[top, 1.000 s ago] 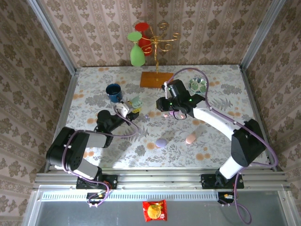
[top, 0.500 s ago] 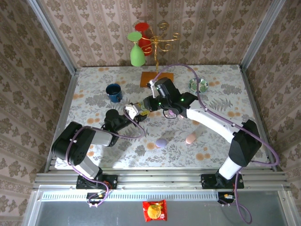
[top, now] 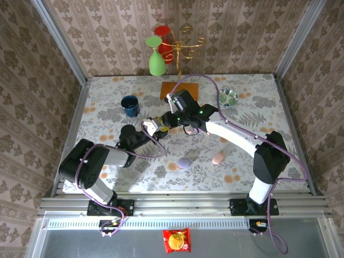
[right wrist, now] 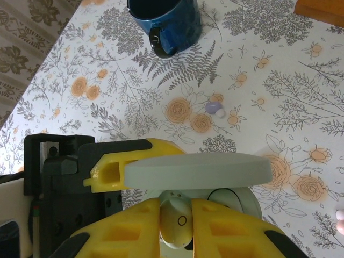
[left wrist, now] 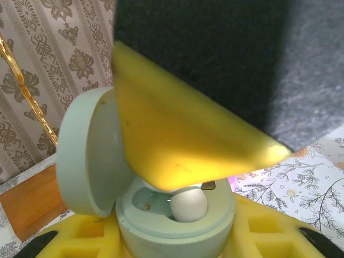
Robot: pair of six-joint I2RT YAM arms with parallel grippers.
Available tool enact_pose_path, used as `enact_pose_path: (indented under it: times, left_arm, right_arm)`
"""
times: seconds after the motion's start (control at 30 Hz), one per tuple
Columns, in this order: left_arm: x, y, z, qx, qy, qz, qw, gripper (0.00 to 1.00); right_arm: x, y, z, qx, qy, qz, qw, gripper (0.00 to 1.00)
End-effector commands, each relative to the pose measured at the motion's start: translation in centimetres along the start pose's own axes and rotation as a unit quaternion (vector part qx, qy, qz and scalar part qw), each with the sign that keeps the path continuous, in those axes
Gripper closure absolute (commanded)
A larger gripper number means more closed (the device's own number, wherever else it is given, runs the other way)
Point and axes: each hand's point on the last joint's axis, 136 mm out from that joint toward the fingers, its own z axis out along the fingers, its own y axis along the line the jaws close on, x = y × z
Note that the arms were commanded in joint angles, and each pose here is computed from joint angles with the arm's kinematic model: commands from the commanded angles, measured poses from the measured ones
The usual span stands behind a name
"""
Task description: Insert the wireless bluetooth earbuds into the charging case
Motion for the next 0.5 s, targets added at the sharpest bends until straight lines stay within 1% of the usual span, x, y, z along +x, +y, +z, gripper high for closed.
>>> enact_pose_path:
  times: [0.0,0.13,0.27,0.47]
  left_arm:
    - [-2.37,0.40,0.19,-0.006,-0.032,0.012,0.999,0.64]
    - [-2.50,0.43,0.26,-0.005,-0.034,0.011,0.999,0.64]
    - [-2.41,0.52,0.20,-0.009,-0.033,0.010,0.999,0.64]
    - [-2.44,0.47,-0.07,-0.010,-0.033,0.010,0.999,0.64]
  right_arm:
    - [-0.45,0.34,0.21,0.001,0.004,-0.011,1.000,0.80]
    - [-0.09,0.60,0.56,-0.006,0.015,-0.011,1.000,0.79]
    - [0.05,1.27,0.69,-0.024,0.019,-0.008,1.000,0.76]
    - [-0.21,1.18,-0.03,-0.019,0.011,-0.006,1.000,0.71]
